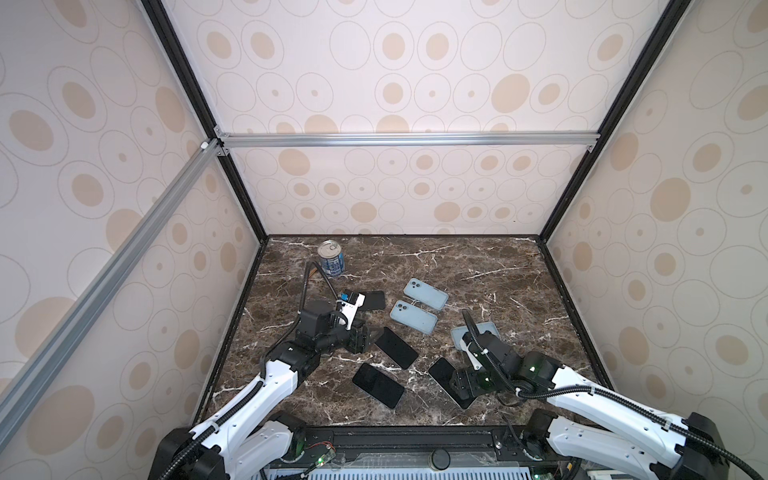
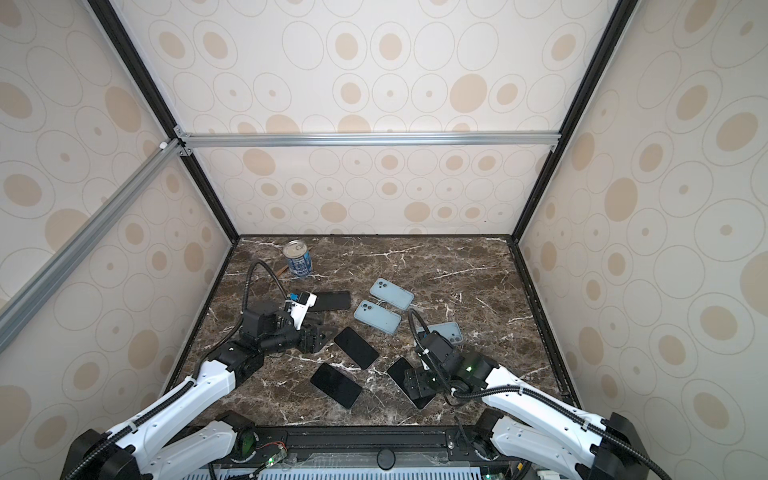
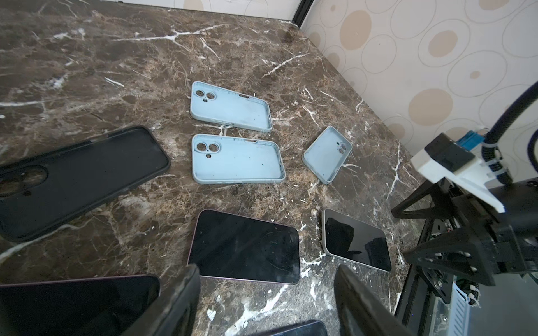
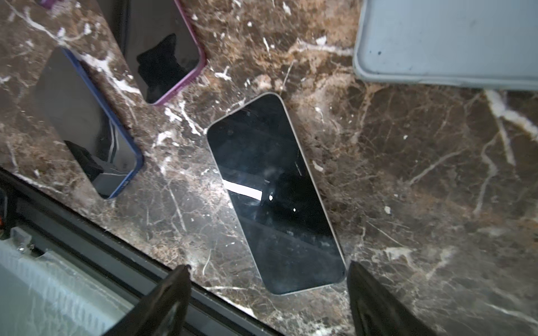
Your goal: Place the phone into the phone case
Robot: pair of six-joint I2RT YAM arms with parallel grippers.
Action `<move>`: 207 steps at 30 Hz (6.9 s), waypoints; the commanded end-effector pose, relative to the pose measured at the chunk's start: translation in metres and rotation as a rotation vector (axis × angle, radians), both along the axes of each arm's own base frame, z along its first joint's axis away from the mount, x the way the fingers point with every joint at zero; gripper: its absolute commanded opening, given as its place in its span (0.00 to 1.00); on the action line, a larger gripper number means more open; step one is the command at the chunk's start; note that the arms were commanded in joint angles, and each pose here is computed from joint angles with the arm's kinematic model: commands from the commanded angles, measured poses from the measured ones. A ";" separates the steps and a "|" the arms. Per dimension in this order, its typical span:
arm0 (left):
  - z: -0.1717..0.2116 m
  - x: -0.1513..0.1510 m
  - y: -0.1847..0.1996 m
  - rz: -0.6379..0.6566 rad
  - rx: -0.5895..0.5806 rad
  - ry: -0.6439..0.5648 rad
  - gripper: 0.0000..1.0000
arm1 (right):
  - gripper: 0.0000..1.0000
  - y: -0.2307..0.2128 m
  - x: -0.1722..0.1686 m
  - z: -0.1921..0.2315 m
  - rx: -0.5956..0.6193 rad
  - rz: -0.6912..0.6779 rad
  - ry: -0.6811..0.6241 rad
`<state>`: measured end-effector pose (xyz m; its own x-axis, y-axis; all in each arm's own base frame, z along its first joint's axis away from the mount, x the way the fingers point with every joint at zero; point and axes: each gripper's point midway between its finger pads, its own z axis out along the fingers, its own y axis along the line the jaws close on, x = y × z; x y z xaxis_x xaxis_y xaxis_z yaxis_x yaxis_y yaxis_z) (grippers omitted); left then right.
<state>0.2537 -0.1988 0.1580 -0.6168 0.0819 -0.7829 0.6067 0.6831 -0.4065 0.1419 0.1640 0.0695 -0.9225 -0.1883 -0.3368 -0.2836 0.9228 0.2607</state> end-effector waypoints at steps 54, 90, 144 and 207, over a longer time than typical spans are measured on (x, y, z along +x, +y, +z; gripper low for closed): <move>-0.024 -0.011 -0.010 -0.007 0.127 0.002 0.72 | 0.79 0.020 0.001 -0.059 -0.299 0.203 0.115; 0.017 0.017 -0.062 -0.120 -0.009 0.109 0.72 | 0.56 0.016 0.024 -0.021 -0.305 0.191 -0.079; -0.036 -0.032 -0.140 -0.399 -0.084 0.575 0.29 | 0.56 0.093 0.059 0.048 -0.013 0.363 -0.356; 0.300 -0.041 0.047 0.210 -0.858 -0.634 0.00 | 0.68 0.174 0.145 0.355 1.038 0.467 -0.701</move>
<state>0.2351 -0.1670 0.4114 -0.1268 -0.6204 -0.7740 0.7053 0.4923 -0.5102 0.3005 0.3305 0.3920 -0.4452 0.1737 -0.8784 -0.8275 0.2951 0.4777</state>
